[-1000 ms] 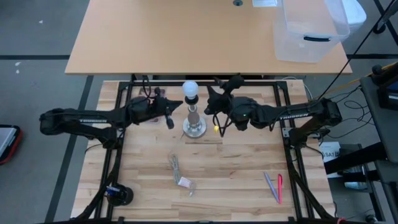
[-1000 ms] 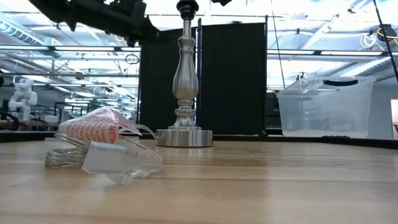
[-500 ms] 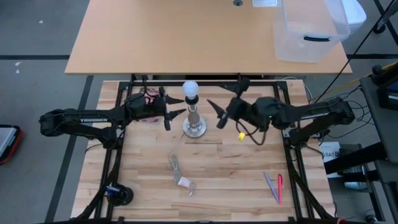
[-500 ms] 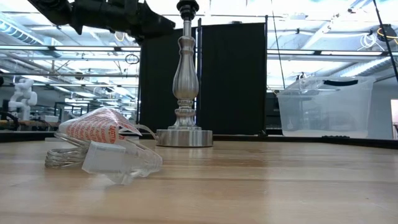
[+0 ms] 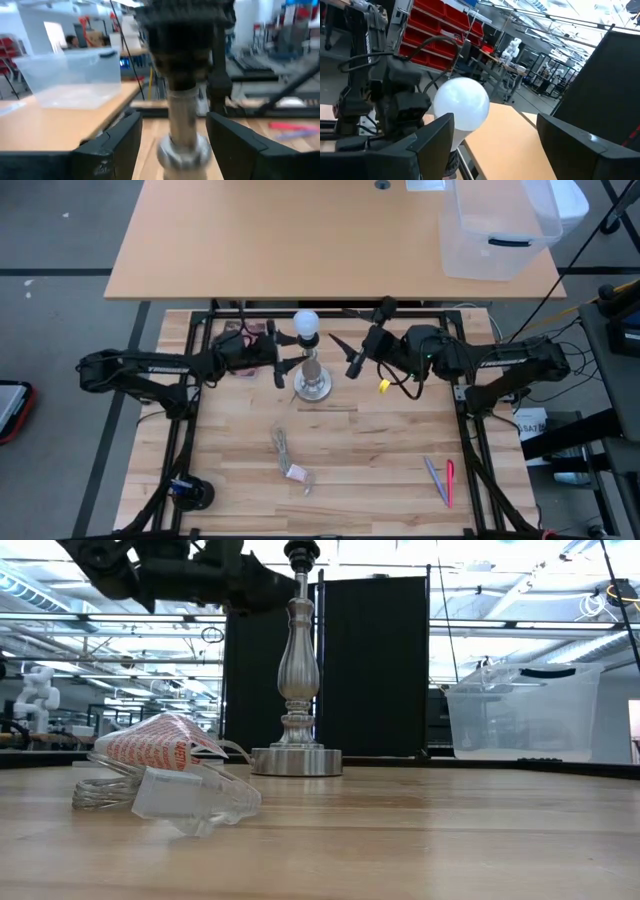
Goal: Screw lightbulb
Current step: Remove the lightbulb from the silver lamp and put it on the table
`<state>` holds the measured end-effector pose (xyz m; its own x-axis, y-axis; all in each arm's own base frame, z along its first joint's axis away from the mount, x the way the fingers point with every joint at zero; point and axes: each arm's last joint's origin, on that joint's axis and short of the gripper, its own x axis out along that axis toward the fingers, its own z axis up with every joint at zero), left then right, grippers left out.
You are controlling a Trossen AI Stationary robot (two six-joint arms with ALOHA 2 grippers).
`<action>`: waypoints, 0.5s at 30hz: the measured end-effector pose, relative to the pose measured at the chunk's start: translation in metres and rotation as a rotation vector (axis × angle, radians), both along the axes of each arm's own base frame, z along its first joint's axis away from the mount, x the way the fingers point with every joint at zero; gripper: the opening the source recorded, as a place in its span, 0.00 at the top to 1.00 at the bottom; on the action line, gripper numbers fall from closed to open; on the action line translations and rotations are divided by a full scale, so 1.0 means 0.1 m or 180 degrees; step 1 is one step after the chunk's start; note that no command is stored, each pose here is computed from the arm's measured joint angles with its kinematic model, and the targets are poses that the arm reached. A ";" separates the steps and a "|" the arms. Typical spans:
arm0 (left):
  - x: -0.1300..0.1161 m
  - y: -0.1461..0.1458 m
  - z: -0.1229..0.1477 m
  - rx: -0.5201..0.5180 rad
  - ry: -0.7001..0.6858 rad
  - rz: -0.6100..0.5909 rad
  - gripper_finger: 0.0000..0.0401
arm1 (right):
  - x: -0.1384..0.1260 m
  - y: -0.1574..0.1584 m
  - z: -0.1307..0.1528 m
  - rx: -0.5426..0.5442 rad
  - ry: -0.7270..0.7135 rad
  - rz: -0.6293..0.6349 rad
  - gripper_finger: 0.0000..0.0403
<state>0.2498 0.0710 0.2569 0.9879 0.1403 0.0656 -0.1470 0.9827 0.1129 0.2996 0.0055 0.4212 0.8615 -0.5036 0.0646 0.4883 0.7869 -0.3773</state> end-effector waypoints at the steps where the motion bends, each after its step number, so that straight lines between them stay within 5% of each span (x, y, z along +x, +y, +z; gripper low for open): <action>1: 0.01 0.02 0.00 -0.0006 -0.0063 0.0010 0.43 | 0.00 0.00 0.00 -0.0001 -0.0001 0.0001 0.31; 15: 0.25 0.15 -0.05 -0.0097 -0.0088 -0.0094 0.43 | 0.00 -0.03 0.01 -0.0003 -0.0022 -0.0016 0.34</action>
